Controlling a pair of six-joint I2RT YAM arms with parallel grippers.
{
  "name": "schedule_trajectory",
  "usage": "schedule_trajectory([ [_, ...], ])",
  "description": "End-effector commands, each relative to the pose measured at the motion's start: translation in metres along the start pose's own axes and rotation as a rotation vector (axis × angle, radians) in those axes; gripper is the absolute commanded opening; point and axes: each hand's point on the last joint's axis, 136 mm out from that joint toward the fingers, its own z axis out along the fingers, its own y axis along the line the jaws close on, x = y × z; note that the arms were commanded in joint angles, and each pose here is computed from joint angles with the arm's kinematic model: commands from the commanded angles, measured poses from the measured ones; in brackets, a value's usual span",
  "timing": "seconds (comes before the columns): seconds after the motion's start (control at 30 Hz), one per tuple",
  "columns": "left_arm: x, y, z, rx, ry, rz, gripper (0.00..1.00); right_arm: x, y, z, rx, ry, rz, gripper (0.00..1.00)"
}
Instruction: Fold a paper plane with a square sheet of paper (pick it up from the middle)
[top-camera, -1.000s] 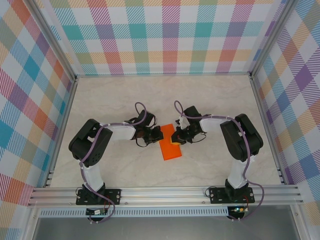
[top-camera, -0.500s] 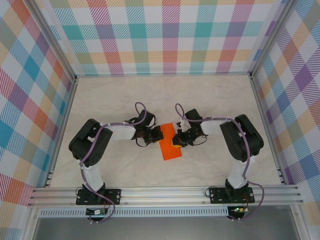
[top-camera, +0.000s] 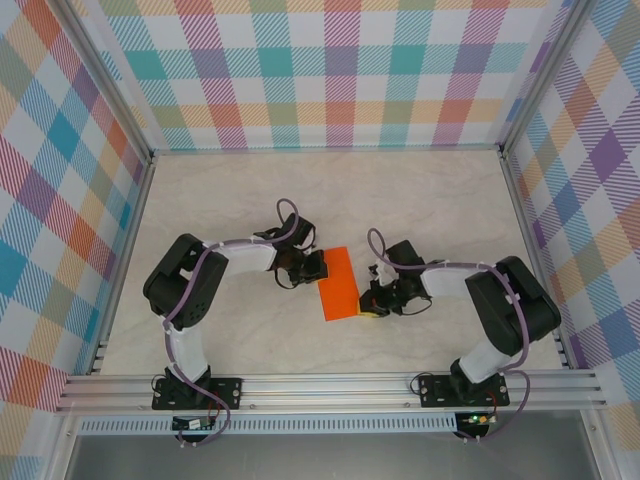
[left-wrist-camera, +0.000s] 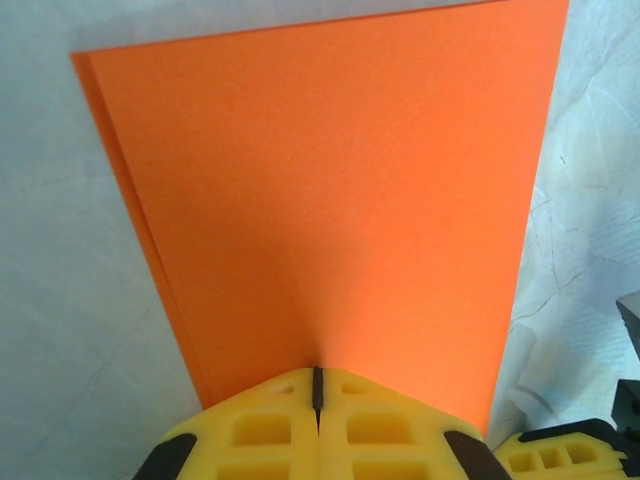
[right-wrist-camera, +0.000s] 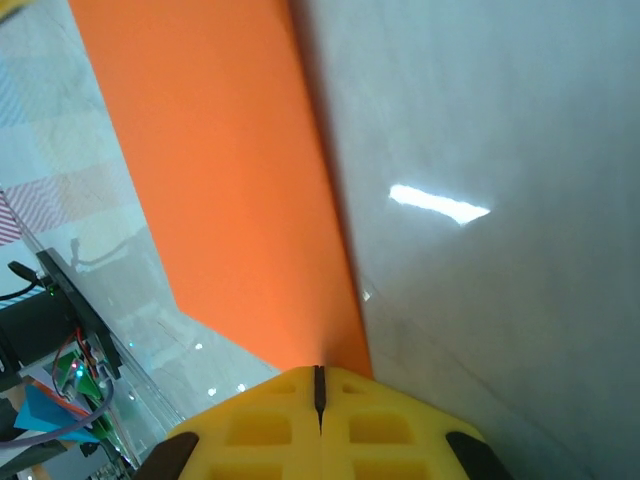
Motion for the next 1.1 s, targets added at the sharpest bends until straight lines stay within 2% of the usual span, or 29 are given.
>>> schedule_trajectory([
  [0.0,0.027,0.068,0.016,-0.252,0.082,-0.038,0.0,0.012,-0.009,-0.009,0.074,0.006,0.04,0.0],
  [0.17,0.022,0.063,0.016,-0.24,0.077,-0.006,0.0,-0.026,0.037,-0.031,0.019,-0.102,-0.061,0.0],
  [0.33,0.011,0.051,0.013,-0.223,0.067,0.065,0.0,-0.071,0.068,-0.022,-0.043,-0.131,-0.088,0.0],
  [0.63,-0.003,0.023,0.009,-0.154,0.078,0.198,0.0,-0.132,0.058,0.01,0.048,-0.164,-0.053,0.0],
  [0.87,-0.016,0.002,-0.001,-0.099,0.041,0.241,0.0,-0.125,0.017,0.018,0.177,-0.177,0.063,0.0],
  [1.07,-0.022,-0.039,-0.015,0.085,-0.013,0.18,0.0,-0.107,0.008,0.012,0.179,-0.204,0.113,0.0],
])
